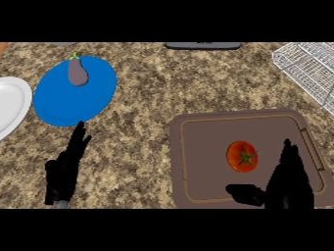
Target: Pick the tomato from the tray and place it in the tiered basket
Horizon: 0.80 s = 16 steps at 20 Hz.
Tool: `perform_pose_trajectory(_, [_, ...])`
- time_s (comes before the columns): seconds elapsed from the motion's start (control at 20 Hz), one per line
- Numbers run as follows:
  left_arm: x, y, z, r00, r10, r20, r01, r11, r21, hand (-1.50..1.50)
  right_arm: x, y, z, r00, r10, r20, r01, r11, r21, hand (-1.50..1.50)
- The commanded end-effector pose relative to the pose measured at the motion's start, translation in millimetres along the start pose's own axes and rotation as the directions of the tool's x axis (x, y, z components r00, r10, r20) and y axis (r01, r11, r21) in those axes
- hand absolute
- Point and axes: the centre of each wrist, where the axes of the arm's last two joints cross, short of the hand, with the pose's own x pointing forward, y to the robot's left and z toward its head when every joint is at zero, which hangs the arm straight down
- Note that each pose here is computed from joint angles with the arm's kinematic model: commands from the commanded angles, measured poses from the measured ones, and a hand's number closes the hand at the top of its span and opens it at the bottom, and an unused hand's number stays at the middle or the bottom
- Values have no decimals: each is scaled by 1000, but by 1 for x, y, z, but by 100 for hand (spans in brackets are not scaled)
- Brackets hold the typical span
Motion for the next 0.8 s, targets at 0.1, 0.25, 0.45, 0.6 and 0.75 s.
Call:
perform_pose_trajectory(0.1, [-18,-5,1,996,-10,-86,10,1000,6,0,11,16,-8,971,59,-233,-44,997,69,-150])
perform_pose_trajectory(0.25, [-18,12,6,996,-8,-88,9,1000,10,0,18,4,-17,969,40,-243,-14,994,105,-150])
perform_pose_trajectory(0.45, [-15,-4,7,997,-11,-81,12,1000,6,0,16,18,-15,969,31,-246,-1,993,120,-150])
perform_pose_trajectory(0.6, [-12,3,7,997,-3,-75,5,1000,23,0,23,4,-26,966,33,-256,4,990,142,-150])
perform_pose_trajectory(0.75, [-14,-9,5,997,11,-82,-10,1000,15,0,20,23,-23,965,17,-263,19,991,133,-150])
